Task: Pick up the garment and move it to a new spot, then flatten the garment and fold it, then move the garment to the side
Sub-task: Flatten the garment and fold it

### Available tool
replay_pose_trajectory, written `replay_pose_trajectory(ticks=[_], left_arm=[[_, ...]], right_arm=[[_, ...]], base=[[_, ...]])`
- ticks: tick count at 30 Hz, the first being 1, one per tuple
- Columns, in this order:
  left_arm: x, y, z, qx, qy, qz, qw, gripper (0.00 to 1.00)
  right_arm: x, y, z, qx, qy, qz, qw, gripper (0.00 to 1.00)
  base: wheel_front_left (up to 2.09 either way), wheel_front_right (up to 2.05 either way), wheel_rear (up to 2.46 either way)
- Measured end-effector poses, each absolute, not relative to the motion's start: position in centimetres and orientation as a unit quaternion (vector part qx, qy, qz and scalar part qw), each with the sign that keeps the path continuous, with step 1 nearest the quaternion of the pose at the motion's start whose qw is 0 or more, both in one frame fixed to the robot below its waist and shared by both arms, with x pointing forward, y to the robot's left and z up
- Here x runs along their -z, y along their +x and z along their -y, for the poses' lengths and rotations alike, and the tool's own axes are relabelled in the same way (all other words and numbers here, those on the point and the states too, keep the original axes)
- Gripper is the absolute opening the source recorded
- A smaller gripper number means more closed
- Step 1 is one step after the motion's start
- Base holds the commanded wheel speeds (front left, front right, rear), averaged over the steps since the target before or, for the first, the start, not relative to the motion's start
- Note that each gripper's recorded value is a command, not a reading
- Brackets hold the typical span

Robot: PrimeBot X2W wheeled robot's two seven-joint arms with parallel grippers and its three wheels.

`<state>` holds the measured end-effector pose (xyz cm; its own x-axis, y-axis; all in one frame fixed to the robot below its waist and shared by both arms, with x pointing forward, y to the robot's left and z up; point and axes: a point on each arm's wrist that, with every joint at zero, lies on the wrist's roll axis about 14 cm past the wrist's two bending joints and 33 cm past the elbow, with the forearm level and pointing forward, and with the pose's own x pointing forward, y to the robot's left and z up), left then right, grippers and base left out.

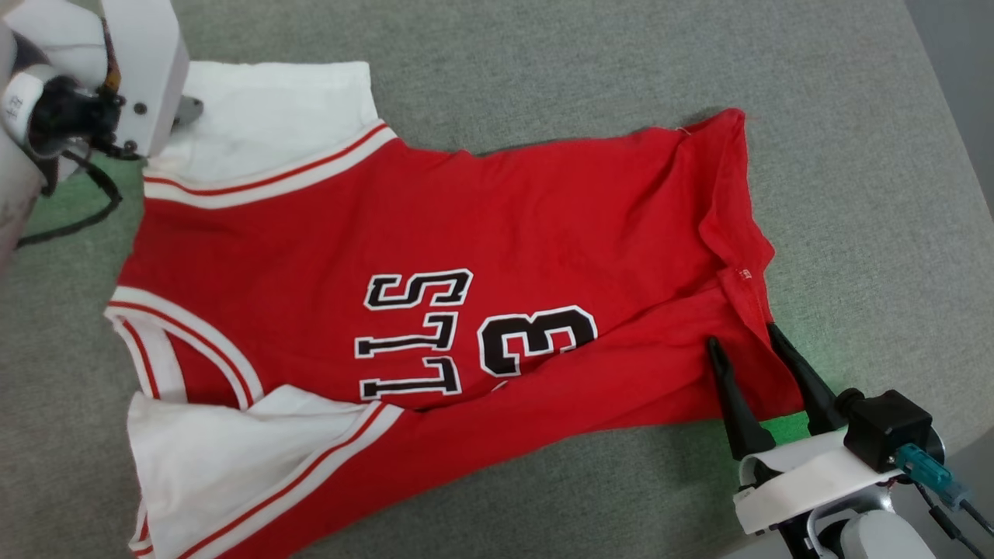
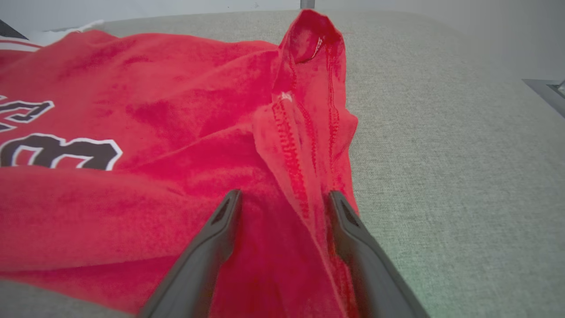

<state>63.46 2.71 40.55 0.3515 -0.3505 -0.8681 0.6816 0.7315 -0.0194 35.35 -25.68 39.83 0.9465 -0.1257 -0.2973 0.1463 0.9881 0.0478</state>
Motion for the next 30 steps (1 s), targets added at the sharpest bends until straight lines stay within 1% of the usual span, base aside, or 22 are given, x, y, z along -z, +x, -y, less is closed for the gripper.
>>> replay_pose_trajectory(ticks=[13,19,20,21,26,30], left_arm=[[-38.4,62.2,-2.4,0.283,0.156,-0.582,0.747,1.0],[-38.2,61.9,-1.5,0.274,0.16,-0.601,0.734,1.0],[-38.1,62.0,-1.3,0.276,0.159,-0.601,0.733,0.54],[-38.1,62.0,-1.1,0.278,0.159,-0.6,0.733,0.0],[-38.4,62.1,0.5,0.307,0.165,-0.573,0.742,0.0],[-38.9,62.2,0.5,0.308,0.161,-0.563,0.75,0.0]], right_arm=[[-38.5,35.9,25.3,0.068,0.047,-0.164,0.983,1.0],[-38.4,36.1,25.3,0.068,0.051,-0.166,0.982,1.0],[-38.3,36.1,25.3,0.069,0.052,-0.166,0.982,1.0],[-38.3,36.0,25.3,0.07,0.053,-0.167,0.982,1.0],[-38.4,36.2,25.3,0.075,0.062,-0.162,0.982,1.0],[-39.2,36.7,25.6,0.076,0.07,-0.151,0.983,1.0]], base=[[0.0,0.0,0.0],[0.0,0.0,0.0],[0.0,0.0,0.0],[0.0,0.0,0.0],[0.0,0.0,0.0],[0.0,0.0,0.0]])
